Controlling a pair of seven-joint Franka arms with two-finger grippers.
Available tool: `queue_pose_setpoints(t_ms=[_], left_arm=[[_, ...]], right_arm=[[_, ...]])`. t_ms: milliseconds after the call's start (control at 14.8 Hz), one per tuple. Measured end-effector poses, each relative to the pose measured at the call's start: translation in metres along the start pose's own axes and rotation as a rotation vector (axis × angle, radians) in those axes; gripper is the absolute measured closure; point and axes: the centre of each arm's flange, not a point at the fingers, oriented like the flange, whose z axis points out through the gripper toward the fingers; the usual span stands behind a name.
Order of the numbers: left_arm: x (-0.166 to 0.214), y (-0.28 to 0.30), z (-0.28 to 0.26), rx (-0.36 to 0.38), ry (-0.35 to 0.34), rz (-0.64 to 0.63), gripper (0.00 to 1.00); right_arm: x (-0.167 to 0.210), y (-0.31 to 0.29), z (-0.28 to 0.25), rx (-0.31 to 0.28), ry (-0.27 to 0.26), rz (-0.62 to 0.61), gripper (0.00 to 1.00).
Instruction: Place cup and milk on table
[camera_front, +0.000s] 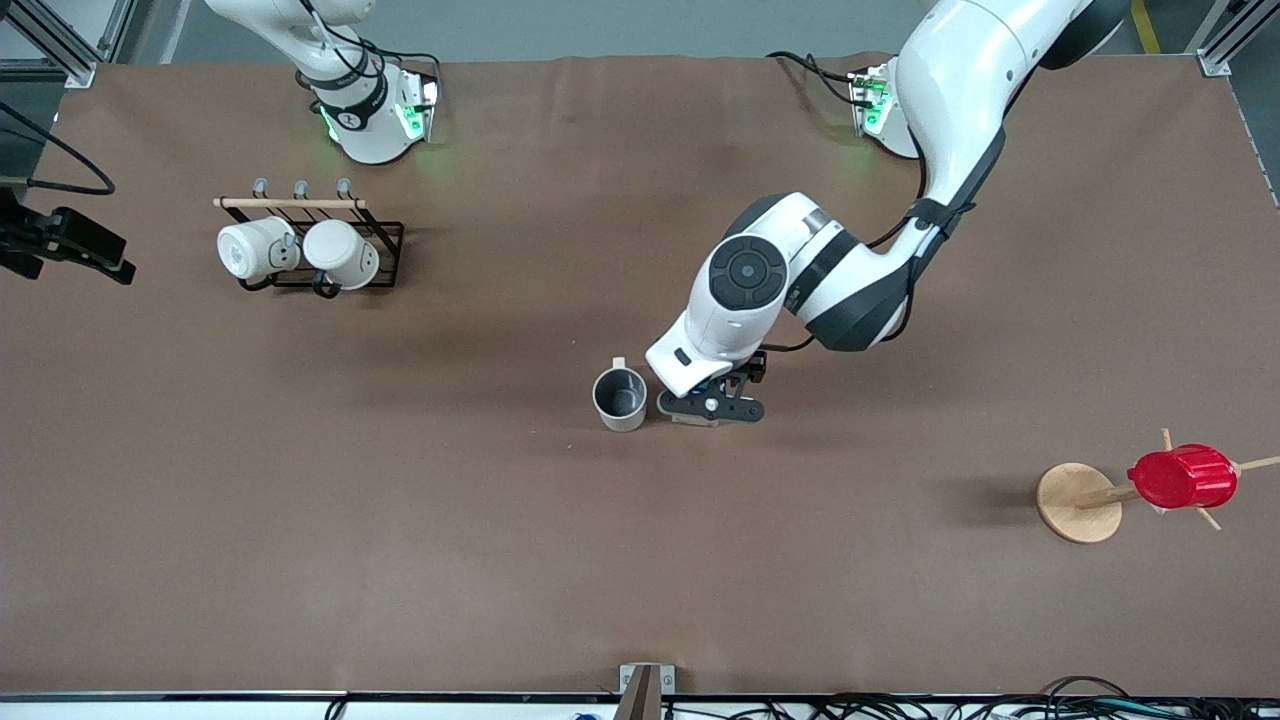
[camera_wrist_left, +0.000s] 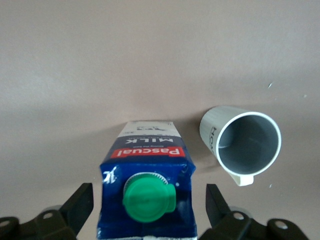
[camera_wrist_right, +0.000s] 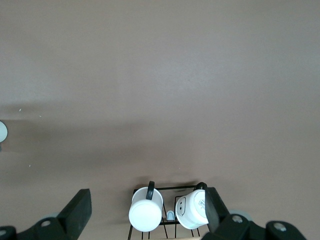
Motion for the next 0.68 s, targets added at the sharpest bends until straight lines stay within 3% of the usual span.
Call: queue_pose_setpoints(t_ms=[339, 678], left_arm=[[0.013, -0.040, -0.101, -0.019, 0.120, -0.068, 0.00], [-0.004, -0.091, -0.183, -0.001, 0.137, -0.140, 0.00]], right_arm=[[0.000, 0.000, 0.000, 0.000, -0.001, -0.001, 0.00], [0.000, 0.004, 0.000, 0.000, -0.001, 0.006, 0.00]])
